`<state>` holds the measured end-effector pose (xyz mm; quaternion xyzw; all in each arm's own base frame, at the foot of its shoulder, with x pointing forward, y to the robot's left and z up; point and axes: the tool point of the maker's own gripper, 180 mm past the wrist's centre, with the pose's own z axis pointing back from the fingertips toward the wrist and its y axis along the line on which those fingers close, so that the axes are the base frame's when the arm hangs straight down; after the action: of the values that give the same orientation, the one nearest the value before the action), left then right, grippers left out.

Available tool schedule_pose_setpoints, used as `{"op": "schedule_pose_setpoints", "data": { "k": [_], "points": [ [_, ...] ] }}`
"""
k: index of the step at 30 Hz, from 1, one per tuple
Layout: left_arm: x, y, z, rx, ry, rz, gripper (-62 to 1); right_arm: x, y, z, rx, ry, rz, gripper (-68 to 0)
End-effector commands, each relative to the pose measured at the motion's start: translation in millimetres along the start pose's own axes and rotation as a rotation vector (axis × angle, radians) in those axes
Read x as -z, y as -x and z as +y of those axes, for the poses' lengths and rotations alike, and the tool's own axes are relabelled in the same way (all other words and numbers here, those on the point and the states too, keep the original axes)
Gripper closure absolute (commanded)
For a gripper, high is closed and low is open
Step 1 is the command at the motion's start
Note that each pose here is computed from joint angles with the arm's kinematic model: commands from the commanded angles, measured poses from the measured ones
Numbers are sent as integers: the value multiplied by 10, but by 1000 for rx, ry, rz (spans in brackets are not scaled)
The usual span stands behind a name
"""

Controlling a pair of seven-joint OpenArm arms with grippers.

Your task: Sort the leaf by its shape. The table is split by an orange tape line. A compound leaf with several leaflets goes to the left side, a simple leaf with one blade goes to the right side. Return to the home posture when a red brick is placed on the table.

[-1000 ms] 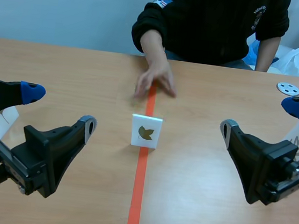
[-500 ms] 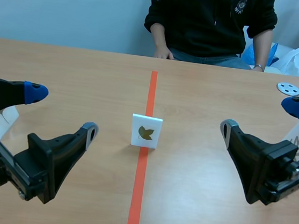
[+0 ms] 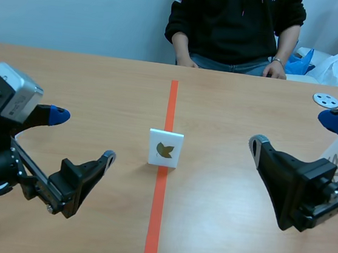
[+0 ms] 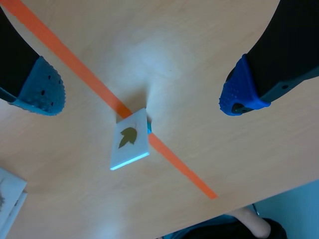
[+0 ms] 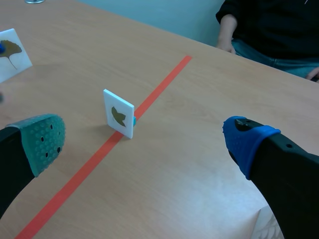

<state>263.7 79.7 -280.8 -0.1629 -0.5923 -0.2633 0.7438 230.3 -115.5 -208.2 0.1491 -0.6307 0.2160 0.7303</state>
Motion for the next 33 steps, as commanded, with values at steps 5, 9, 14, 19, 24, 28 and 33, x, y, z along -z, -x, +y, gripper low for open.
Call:
{"op": "schedule_pose_setpoints", "data": {
  "k": [5,9,14,19,24,28,33],
  "points": [
    [271,19,127,16,-3,-24,-623,-4,-74,-43,-3,9,-29,-671],
    [448,113,114,7,24,-32,-623,-4,-75,-43,-3,10,-30,-671],
    [652,211,16,4,76,-45,-623,10,-101,-56,-8,11,-38,-671],
    [867,315,-63,8,110,-35,-623,21,-123,-65,-12,12,-46,-671],
    [1069,375,-171,30,149,-33,-623,21,-123,-65,-12,12,-46,-671],
    [1215,396,-310,33,188,-33,-623,21,-122,-64,-12,12,-45,-671],
    [1379,370,-324,38,165,-47,-623,21,-121,-64,-12,12,-45,-671]
  ]
}}
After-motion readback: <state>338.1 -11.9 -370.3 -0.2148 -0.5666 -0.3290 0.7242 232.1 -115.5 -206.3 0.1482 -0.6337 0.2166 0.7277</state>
